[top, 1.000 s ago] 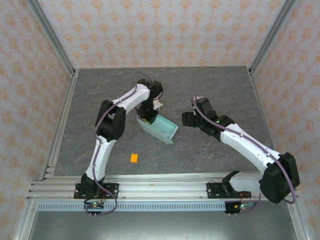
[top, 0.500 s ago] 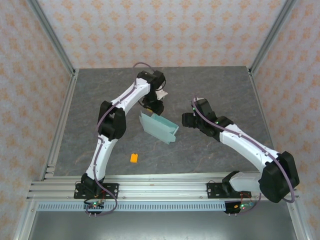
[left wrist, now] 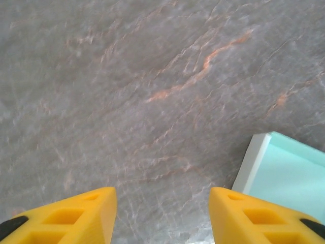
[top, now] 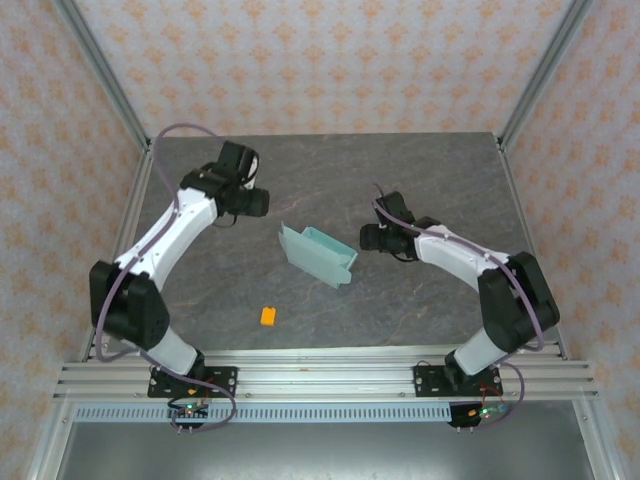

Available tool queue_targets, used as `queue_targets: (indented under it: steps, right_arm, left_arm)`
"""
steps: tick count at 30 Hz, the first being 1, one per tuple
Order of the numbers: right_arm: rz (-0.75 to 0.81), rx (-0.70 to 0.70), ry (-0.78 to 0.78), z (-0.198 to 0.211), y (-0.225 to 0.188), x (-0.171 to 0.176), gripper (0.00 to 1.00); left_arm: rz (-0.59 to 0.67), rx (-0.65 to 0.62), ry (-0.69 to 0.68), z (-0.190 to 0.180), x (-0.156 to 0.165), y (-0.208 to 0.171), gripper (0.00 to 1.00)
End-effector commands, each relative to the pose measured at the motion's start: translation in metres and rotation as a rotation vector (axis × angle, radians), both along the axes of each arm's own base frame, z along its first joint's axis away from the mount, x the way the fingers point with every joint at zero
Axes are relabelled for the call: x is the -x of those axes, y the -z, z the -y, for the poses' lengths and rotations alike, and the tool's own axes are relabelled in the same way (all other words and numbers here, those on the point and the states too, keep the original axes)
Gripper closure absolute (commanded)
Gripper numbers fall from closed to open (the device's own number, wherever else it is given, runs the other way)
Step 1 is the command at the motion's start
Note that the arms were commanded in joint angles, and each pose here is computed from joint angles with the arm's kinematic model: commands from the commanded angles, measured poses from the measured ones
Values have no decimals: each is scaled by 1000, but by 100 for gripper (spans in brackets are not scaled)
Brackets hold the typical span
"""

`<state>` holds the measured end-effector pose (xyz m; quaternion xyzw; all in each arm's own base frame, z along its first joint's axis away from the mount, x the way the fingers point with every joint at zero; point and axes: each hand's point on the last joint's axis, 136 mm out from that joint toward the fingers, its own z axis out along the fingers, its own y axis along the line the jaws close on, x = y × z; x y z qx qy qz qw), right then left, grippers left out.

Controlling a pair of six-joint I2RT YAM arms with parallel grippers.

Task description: Fold the paper box

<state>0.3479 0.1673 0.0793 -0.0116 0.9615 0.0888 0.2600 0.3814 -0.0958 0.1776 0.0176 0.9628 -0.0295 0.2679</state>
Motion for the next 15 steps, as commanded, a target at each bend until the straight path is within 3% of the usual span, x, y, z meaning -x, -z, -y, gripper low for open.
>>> queue_targets:
  steps: [1, 8, 15]
  right_arm:
    - [5, 2, -4, -6, -4, -16, 36]
    - [-87, 84, -53, -5, 21, -14, 40]
    - [-156, 46, -124, -21, 37, 10, 43]
  left_arm:
    - [4, 36, -112, -5, 15, 40, 49]
    - [-21, 95, -140, -1, 72, 80, 49]
    - [-41, 86, -123, -3, 84, 88, 49]
